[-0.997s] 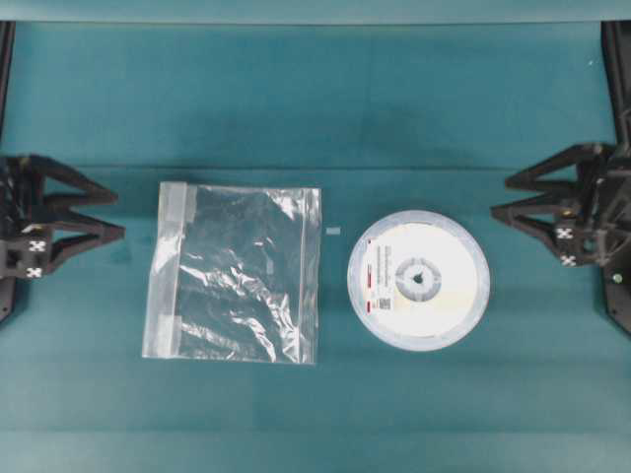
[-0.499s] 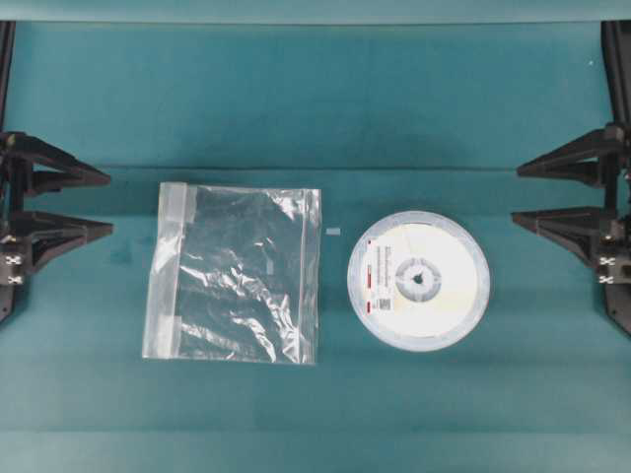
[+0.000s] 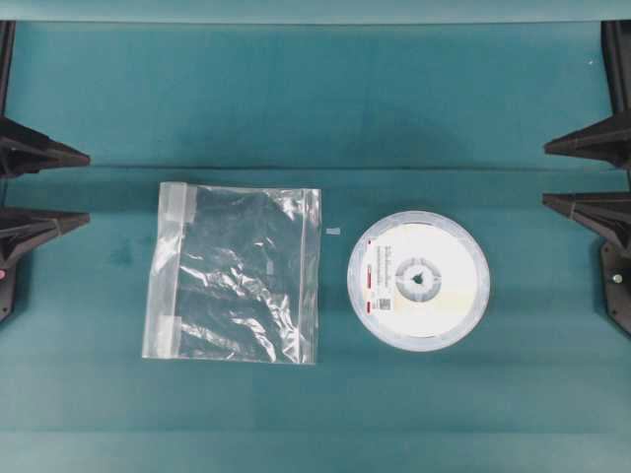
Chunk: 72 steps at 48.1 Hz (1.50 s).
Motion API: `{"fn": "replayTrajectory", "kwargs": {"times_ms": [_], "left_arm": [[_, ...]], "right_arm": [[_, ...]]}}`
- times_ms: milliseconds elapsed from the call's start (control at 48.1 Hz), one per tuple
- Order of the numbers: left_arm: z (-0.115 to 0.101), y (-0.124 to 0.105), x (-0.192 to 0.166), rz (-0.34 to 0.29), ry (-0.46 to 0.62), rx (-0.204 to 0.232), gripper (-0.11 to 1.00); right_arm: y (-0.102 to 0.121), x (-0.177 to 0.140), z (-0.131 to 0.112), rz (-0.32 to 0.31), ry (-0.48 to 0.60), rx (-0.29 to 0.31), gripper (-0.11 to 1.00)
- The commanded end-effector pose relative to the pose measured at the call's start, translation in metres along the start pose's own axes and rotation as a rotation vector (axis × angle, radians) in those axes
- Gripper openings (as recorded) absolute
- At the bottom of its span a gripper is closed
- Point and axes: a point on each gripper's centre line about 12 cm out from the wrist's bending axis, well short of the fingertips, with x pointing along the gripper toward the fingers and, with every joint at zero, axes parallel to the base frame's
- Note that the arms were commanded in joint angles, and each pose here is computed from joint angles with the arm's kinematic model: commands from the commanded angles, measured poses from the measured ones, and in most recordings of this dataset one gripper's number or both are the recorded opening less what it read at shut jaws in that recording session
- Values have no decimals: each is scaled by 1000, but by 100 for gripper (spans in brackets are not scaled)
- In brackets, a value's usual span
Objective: Take out the reel from the clear zip bag.
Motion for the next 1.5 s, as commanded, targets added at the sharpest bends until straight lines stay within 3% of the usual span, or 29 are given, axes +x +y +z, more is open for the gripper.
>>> {"fn": "replayTrajectory", "kwargs": {"times_ms": [0, 208, 436, 1475], "left_arm": [[10, -3, 0, -12, -21, 25, 92], [9, -6, 0, -29, -14, 78, 91], [9, -7, 0, -32, -14, 94, 89], [7, -7, 1, -35, -9, 93, 88]], "right_arm": [[3, -1, 10, 8, -25, -16, 92], [2, -1, 9, 5, -21, -17, 92], [2, -1, 8, 7, -22, -14, 92], [1, 0, 5, 3, -12, -16, 92]]}}
